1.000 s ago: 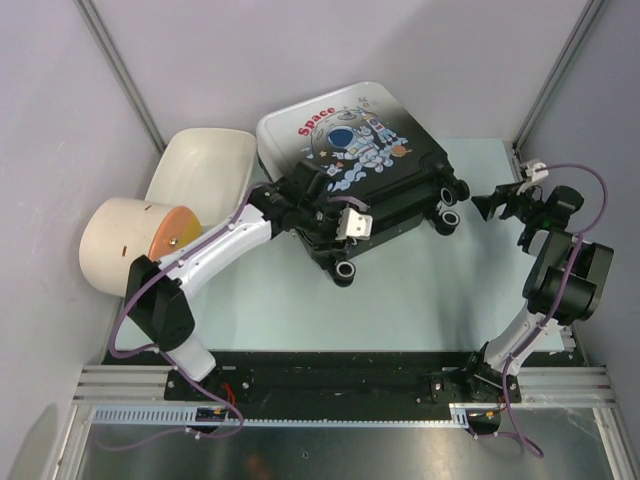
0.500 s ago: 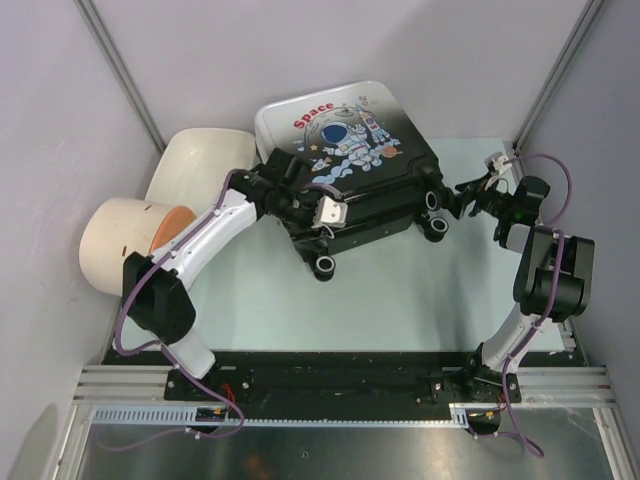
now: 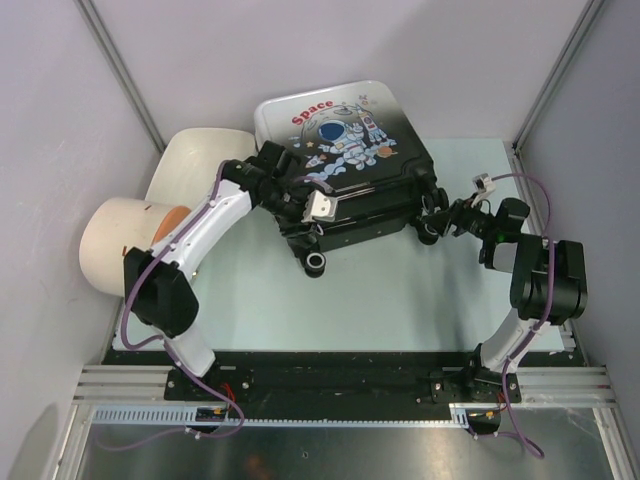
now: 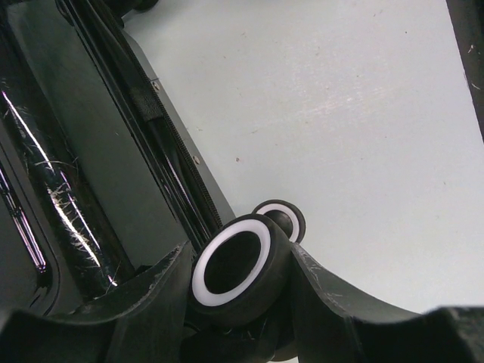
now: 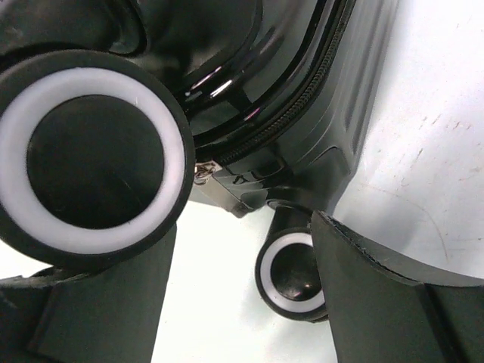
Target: Open, take out, and arrange the luggage
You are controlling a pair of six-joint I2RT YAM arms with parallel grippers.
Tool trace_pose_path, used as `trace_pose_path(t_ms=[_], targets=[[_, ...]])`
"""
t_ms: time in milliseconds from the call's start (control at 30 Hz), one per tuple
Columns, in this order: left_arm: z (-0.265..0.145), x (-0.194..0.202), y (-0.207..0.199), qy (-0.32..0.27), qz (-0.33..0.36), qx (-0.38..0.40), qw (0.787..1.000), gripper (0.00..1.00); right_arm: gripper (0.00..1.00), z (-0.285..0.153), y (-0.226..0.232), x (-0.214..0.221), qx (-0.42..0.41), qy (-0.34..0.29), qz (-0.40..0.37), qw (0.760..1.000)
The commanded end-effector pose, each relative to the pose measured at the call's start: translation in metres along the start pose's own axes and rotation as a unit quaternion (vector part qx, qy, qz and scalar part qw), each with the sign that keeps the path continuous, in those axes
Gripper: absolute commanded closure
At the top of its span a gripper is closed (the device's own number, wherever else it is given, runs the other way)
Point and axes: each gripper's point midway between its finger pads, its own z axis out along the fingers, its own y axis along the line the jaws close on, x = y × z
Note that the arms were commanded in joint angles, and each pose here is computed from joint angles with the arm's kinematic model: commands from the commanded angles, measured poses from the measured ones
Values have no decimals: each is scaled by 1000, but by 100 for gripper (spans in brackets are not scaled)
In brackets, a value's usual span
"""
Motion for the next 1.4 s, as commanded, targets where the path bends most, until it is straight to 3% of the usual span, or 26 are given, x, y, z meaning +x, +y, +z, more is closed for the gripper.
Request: trace_pose_path(t_ms=[0,367,600,733,933,1033,1167,1300,1367], targets=[[-26,145,65,201,-55,-102,973,47,23,1,12,-29,-14,-32,-46,998],[-28,141,71,187,-78,-114,973,46,18,22,-13,-21,85,-37,-97,991],[-25,145,72,188,-87,-112,972,46,17,22,-3,-29,67,-73,-139,985],[-25,146,80,189,-90,-117,971,46,23,24,12,-28,48,-86,-186,978],[-28,145,86,191,-91,-126,969,46,40,34,10,-25,56,-98,-212,971],[-29,147,84,191,-96,-126,969,46,54,34,10,-25,58,-102,-215,970],[-28,151,84,194,-103,-126,968,46,81,31,6,-29,62,-107,-208,970],[-29,153,85,192,-109,-127,967,46,97,20,-3,-36,70,-112,-211,969],[-29,155,84,193,-112,-127,967,47,100,17,-6,-42,75,-116,-212,967]])
